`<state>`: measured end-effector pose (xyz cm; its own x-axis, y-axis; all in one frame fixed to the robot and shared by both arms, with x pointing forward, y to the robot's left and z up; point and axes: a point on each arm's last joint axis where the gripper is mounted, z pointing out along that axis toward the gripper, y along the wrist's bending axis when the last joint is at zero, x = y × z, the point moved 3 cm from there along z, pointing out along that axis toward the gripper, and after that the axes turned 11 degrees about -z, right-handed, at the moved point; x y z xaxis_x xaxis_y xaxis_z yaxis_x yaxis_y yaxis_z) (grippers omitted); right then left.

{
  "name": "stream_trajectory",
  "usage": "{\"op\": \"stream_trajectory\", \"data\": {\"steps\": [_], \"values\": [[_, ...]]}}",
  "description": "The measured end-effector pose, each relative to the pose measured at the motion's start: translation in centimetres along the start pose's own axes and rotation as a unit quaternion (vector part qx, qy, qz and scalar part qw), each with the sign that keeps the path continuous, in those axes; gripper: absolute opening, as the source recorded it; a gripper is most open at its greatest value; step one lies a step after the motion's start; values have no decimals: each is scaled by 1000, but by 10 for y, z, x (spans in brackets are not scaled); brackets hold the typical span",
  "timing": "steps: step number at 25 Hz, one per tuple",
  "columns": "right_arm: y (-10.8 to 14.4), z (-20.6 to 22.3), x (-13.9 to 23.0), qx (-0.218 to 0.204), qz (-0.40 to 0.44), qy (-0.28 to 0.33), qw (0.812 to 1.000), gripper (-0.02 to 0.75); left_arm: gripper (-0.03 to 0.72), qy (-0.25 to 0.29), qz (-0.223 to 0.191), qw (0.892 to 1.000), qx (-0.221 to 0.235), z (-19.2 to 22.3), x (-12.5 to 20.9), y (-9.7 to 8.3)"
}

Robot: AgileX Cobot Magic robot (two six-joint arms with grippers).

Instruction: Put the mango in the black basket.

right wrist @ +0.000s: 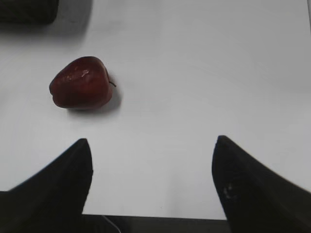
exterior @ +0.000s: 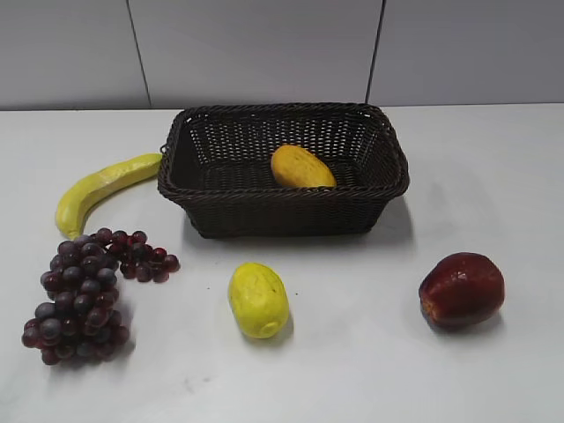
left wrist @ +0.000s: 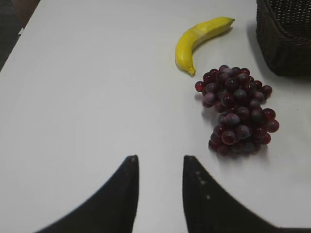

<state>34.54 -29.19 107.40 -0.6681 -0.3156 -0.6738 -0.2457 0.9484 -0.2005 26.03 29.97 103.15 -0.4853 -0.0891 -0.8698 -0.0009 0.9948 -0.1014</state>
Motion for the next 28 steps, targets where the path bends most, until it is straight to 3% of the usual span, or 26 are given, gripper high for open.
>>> {"op": "stream_trajectory", "data": {"steps": [5, 9, 24, 28], "values": [[9, -11, 42, 13, 3, -57, 998, 590, 231, 0, 0, 1000, 0, 0, 0, 0], [14, -9, 62, 15, -12, -61, 998, 590, 231, 0, 0, 1000, 0, 0, 0, 0], [14, -10, 65, 18, -12, -66, 998, 589, 231, 0, 0, 1000, 0, 0, 0, 0], [12, -17, 69, 46, 9, -84, 995, 589, 231, 0, 0, 1000, 0, 0, 0, 0]]}}
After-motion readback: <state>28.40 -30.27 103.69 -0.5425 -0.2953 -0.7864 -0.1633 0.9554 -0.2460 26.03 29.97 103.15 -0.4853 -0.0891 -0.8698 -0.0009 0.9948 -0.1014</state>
